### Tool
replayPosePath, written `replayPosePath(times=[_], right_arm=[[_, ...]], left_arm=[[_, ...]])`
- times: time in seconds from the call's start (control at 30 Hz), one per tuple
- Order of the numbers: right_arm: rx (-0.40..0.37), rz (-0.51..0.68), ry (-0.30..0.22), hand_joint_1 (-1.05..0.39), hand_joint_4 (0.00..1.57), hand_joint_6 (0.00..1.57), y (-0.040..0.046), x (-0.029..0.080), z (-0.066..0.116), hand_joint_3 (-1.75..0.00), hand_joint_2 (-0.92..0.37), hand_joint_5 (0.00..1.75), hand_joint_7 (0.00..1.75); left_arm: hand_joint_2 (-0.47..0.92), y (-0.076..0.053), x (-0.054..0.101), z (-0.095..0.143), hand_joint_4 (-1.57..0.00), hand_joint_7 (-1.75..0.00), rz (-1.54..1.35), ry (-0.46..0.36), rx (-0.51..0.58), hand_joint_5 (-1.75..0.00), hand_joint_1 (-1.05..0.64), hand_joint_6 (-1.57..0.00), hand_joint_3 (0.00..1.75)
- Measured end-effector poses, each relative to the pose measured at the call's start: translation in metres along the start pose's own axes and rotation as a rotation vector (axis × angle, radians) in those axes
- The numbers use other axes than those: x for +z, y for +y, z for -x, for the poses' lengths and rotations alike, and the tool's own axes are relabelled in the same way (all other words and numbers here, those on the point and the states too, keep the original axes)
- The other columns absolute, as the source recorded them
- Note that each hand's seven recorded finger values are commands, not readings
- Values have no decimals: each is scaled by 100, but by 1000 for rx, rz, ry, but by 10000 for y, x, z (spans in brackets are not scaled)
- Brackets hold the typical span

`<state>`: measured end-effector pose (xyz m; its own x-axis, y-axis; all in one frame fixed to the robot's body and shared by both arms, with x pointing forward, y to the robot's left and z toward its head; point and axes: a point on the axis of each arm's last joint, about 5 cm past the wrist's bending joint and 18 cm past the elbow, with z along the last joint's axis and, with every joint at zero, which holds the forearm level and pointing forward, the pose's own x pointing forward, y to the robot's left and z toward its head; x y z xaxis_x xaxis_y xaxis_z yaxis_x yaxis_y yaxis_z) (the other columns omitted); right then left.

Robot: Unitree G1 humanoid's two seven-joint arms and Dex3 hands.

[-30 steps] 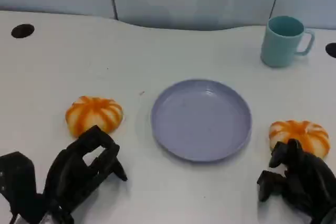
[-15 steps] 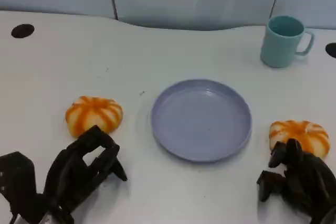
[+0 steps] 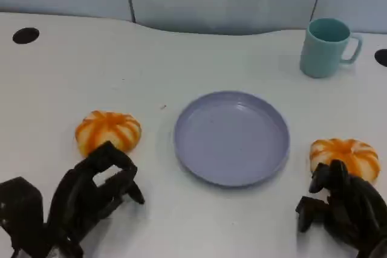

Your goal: Grasp the bread from the table and place it into the plate.

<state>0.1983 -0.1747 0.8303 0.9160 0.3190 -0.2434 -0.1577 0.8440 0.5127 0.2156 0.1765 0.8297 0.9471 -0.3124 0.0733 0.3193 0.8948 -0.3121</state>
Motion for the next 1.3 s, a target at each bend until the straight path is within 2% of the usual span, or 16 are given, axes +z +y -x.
replayPosePath(times=[0.07,0.17,0.2,0.23,0.27,0.33,0.47,0.5,0.67,0.93,1.03,1.17,1.3], right_arm=[[2,-2,-2,-46,130,119,-3,-1,-3,-48,-92,127,120],[3,-2,-3,-46,130,119,-4,-2,-6,-48,-92,127,120],[4,-2,-4,-45,131,119,-4,-3,-7,-49,-92,127,121],[4,-2,-5,-44,131,118,-2,-2,-8,-50,-92,127,122],[4,-1,-5,-44,131,118,1,-1,-9,-51,-92,127,122],[4,0,-6,-44,130,116,9,-1,-13,-49,-92,126,124],[1,-1,-7,-44,130,113,15,-2,-15,-50,-92,127,128],[0,-1,-6,-45,130,114,15,-3,-15,-50,-92,127,129],[1,4,-4,-45,130,114,23,-3,-16,-50,-92,127,129],[0,7,-3,-46,131,114,33,-4,-20,-48,-92,127,129],[-3,8,-2,-44,129,114,35,-7,-16,-51,-92,127,127],[-12,11,4,-45,128,115,72,-9,-1,-50,-92,128,127],[-13,7,4,-46,130,115,91,-15,5,-47,-92,128,127]], left_arm=[[92,-3,22,-3,-52,-132,-30,-31,4,-161,-59,-49,25],[92,-9,20,-2,-52,-131,-44,-37,0,-161,-59,-49,25],[92,-9,19,-2,-40,-87,-44,-37,0,-113,-52,-42,18],[92,-14,37,-2,-42,-41,-106,-41,11,-64,-49,-48,14],[92,-20,75,-7,-44,-23,-208,-60,18,-46,-47,-50,12],[92,-20,196,-18,-34,-5,-430,-139,20,-23,-45,-43,9],[92,32,464,-68,-27,0,-861,-268,-22,-15,-52,-35,9],[92,46,514,-82,-21,0,-952,-288,-28,-11,-57,-28,8],[91,34,724,-145,-11,0,-1320,-310,-53,-5,-64,-20,3],[92,-46,814,-198,-10,0,-1469,-269,-57,-4,-66,-18,1],[87,-54,814,-211,-5,0,-1496,-252,-63,-2,-69,-16,0],[83,-44,851,-376,-3,0,-1679,-121,-122,-1,-66,-13,0],[80,-67,857,-511,-5,0,-1728,-75,-154,-3,-62,-12,0]])
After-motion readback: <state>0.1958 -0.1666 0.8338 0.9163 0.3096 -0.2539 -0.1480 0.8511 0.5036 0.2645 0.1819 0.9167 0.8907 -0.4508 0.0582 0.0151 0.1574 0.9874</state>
